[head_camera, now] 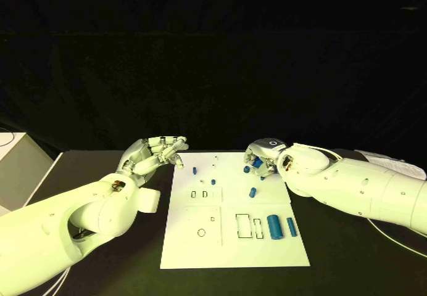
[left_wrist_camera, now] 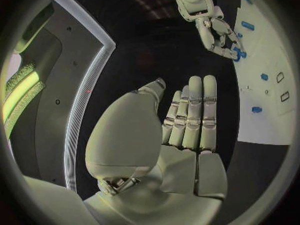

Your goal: Assemble the parts on the task board

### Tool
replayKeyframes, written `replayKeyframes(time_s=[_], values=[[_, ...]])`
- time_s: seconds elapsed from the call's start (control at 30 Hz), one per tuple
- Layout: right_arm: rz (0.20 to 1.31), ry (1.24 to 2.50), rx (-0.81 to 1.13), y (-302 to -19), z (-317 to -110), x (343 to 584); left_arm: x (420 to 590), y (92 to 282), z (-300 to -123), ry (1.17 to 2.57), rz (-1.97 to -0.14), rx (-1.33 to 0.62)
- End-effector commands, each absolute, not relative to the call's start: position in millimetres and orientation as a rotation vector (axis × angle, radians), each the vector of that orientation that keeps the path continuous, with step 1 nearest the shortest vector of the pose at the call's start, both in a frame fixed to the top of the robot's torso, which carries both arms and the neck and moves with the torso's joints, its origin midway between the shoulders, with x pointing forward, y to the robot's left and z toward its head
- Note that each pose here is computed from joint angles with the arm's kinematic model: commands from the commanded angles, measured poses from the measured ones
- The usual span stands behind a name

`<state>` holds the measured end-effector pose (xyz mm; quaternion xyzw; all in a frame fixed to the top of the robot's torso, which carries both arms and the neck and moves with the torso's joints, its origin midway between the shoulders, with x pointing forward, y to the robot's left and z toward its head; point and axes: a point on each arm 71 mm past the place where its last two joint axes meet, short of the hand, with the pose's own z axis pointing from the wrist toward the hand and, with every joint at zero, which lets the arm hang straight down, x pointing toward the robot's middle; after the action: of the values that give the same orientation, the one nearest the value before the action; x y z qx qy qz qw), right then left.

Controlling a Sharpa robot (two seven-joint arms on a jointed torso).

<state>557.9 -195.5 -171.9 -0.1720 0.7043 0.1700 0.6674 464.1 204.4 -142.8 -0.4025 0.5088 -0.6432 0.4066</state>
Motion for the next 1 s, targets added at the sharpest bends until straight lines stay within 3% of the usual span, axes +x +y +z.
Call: replayKeyframes(time_s=[0.03,0.77,1.0], values=[[0.372,1.608,-0.409,-193.6,-173.7,558.0,462.9,201.9,-141.1,1.289,-1.644,-0.998],[0.376,1.632,-0.418,-185.1,-177.1,561.9,462.6,200.7,-140.0,1.292,-1.647,-0.994],[0.384,1.575,-0.402,-185.8,-172.8,561.3,462.5,201.6,-140.0,1.293,-1.644,-0.995]])
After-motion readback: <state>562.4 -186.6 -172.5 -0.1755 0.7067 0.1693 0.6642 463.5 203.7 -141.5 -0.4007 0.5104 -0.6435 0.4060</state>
